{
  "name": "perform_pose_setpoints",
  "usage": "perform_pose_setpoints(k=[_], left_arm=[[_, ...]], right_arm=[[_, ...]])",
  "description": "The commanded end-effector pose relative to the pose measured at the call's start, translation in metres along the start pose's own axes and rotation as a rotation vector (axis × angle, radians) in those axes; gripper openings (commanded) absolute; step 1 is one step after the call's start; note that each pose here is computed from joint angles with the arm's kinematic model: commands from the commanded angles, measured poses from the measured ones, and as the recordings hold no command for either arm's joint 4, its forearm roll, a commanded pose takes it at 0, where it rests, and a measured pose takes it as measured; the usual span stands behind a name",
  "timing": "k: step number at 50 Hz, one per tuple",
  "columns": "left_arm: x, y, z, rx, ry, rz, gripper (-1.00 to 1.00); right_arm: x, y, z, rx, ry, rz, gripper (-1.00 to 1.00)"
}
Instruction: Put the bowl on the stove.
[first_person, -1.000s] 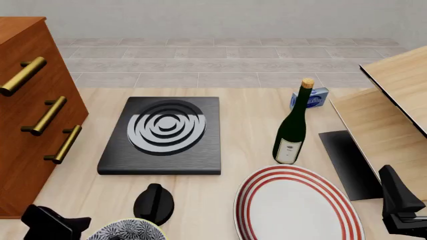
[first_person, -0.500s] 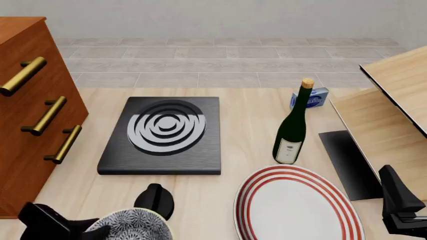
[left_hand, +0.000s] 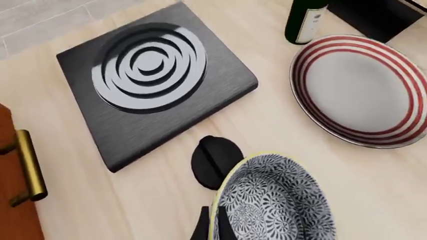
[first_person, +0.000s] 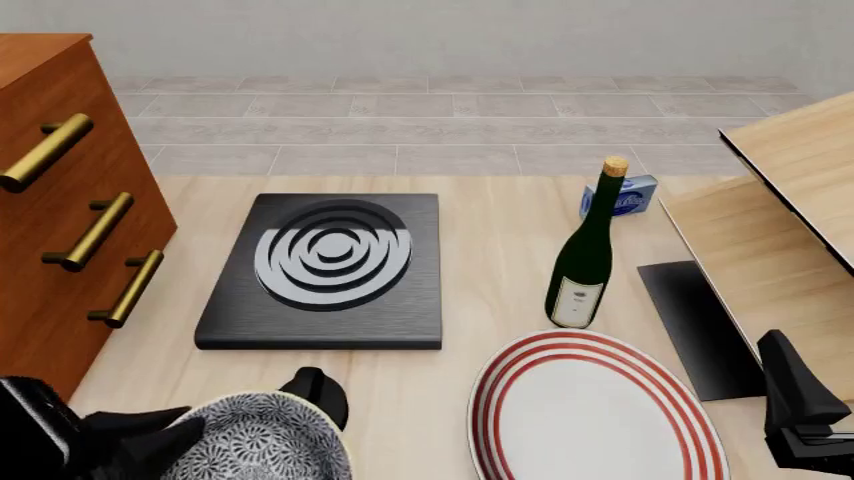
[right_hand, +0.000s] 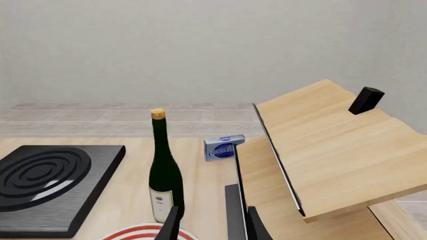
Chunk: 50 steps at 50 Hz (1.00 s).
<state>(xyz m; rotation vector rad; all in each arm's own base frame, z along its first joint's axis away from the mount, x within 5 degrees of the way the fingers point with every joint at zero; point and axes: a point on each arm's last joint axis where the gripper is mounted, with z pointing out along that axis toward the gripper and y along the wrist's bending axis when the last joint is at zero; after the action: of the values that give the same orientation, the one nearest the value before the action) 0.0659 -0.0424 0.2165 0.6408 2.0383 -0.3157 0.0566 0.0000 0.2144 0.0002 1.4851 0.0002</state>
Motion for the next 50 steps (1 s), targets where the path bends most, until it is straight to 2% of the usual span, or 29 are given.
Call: perform_pose_setpoints(k=[1, 5, 11, 14, 18, 20, 22, 25, 28, 29, 30, 32, 34, 35, 37, 38, 40, 42, 43, 50], left_arm=[[-0.039, 0.0, -0.032, 0.013, -0.108, -0.005, -1.0], [-0.051, 0.002, -0.038, -0.004, -0.149, 0.003, -1.0], [-0.071, 0.006, -0.042, -0.041, -0.191, -0.06, -1.0], [-0.08, 0.008, -0.045, -0.061, -0.221, -0.064, -1.0], [-0.096, 0.015, -0.038, -0.1, -0.23, -0.142, -1.0], [-0.101, 0.015, -0.039, -0.104, -0.246, -0.146, -1.0], [-0.105, 0.018, -0.034, -0.116, -0.248, -0.186, -1.0], [-0.107, 0.018, -0.036, -0.114, -0.272, -0.179, -1.0], [-0.112, 0.021, -0.031, -0.125, -0.276, -0.219, -1.0], [-0.114, 0.023, -0.026, -0.135, -0.266, -0.253, -1.0], [-0.116, 0.026, -0.026, -0.151, -0.282, -0.244, -1.0], [-0.122, 0.033, -0.017, -0.179, -0.277, -0.3, -1.0], [-0.125, 0.033, -0.018, -0.183, -0.295, -0.283, -1.0], [-0.128, 0.038, -0.011, -0.203, -0.288, -0.319, -1.0], [-0.129, 0.038, -0.013, -0.204, -0.299, -0.305, -1.0], [-0.131, 0.042, -0.009, -0.217, -0.294, -0.337, -1.0], [-0.136, 0.042, -0.014, -0.217, -0.321, -0.33, -1.0], [-0.141, 0.045, -0.011, -0.219, -0.324, -0.373, -1.0], [-0.144, 0.045, -0.015, -0.222, -0.342, -0.366, -1.0], [-0.157, 0.057, -0.002, -0.245, -0.337, -0.455, -1.0]], right_arm=[[0.0, 0.0, 0.0, 0.0, 0.0, 0.0, 1.0], [0.0, 0.0, 0.0, 0.0, 0.0, 0.0, 1.0], [0.0, 0.0, 0.0, 0.0, 0.0, 0.0, 1.0], [0.0, 0.0, 0.0, 0.0, 0.0, 0.0, 1.0], [0.0, 0.0, 0.0, 0.0, 0.0, 0.0, 1.0], [0.0, 0.0, 0.0, 0.0, 0.0, 0.0, 1.0], [0.0, 0.0, 0.0, 0.0, 0.0, 0.0, 1.0], [0.0, 0.0, 0.0, 0.0, 0.0, 0.0, 1.0], [0.0, 0.0, 0.0, 0.0, 0.0, 0.0, 1.0], [0.0, 0.0, 0.0, 0.0, 0.0, 0.0, 1.0], [0.0, 0.0, 0.0, 0.0, 0.0, 0.0, 1.0], [0.0, 0.0, 0.0, 0.0, 0.0, 0.0, 1.0], [0.0, 0.0, 0.0, 0.0, 0.0, 0.0, 1.0], [0.0, 0.0, 0.0, 0.0, 0.0, 0.0, 1.0], [0.0, 0.0, 0.0, 0.0, 0.0, 0.0, 1.0], [0.0, 0.0, 0.0, 0.0, 0.0, 0.0, 1.0], [0.0, 0.0, 0.0, 0.0, 0.0, 0.0, 1.0], [0.0, 0.0, 0.0, 0.0, 0.0, 0.0, 1.0], [0.0, 0.0, 0.0, 0.0, 0.0, 0.0, 1.0], [0.0, 0.0, 0.0, 0.0, 0.0, 0.0, 1.0]])
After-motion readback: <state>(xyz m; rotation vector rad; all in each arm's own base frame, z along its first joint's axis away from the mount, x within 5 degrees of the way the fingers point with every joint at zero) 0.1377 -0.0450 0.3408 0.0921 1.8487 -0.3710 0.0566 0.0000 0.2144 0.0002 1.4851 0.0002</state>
